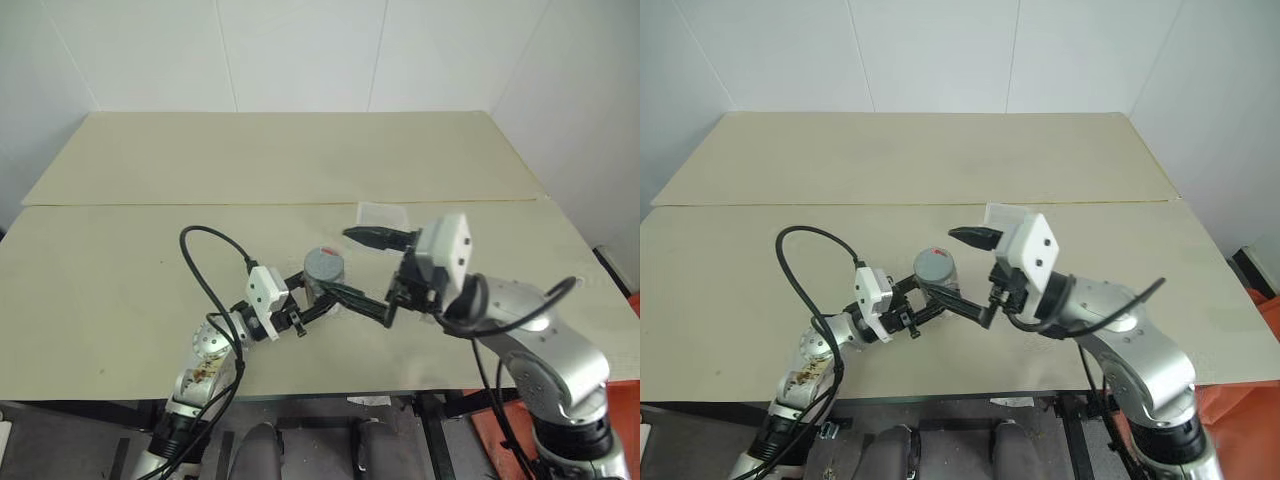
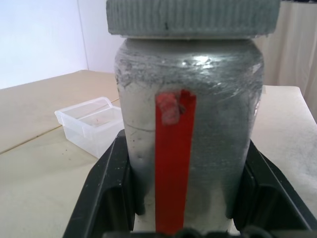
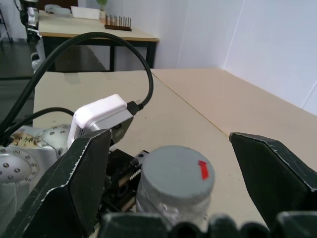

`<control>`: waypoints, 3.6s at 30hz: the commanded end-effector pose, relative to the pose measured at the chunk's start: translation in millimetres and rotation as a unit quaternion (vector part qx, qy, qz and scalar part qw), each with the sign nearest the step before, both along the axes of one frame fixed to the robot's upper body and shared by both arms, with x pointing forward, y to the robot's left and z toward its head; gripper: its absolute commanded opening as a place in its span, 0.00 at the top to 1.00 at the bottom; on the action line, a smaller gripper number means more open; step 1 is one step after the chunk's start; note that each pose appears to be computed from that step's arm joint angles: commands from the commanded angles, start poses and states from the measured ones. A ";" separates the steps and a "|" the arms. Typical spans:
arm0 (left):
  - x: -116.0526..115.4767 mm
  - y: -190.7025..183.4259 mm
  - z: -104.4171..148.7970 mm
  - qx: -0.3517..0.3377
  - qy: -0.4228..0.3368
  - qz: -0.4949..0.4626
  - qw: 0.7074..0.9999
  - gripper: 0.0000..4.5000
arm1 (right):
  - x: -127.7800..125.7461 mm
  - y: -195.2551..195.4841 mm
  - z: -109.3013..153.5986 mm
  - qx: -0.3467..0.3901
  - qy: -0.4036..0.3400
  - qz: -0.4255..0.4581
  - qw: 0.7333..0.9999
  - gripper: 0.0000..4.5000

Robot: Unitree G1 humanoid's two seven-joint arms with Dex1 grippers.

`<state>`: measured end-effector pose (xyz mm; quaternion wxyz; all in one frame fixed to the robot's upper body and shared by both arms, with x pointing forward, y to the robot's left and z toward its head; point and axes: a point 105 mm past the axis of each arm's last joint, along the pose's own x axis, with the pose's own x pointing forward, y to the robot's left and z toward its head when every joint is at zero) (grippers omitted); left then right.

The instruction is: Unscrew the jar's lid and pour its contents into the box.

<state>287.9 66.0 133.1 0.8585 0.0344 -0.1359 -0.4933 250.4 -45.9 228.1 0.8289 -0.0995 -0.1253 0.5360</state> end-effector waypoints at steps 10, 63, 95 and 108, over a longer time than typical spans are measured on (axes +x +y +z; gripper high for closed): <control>-5.9 -8.9 14.0 -0.012 -0.037 -0.011 0.999 0.55 | 25.0 17.2 -1.2 0.005 -0.032 -0.027 0.999 0.01; -2.2 -6.0 11.1 -0.009 -0.040 -0.020 0.999 0.55 | 6.9 10.5 -0.2 -0.004 -0.031 0.001 1.000 0.01; -2.6 -6.4 8.8 -0.005 -0.042 -0.024 0.999 0.55 | 7.6 -4.1 -7.7 -0.002 -0.009 0.002 1.000 0.01; -4.7 -8.1 8.2 -0.006 -0.042 -0.023 0.999 0.55 | 12.5 -0.6 -12.7 -0.008 0.015 0.009 1.000 0.01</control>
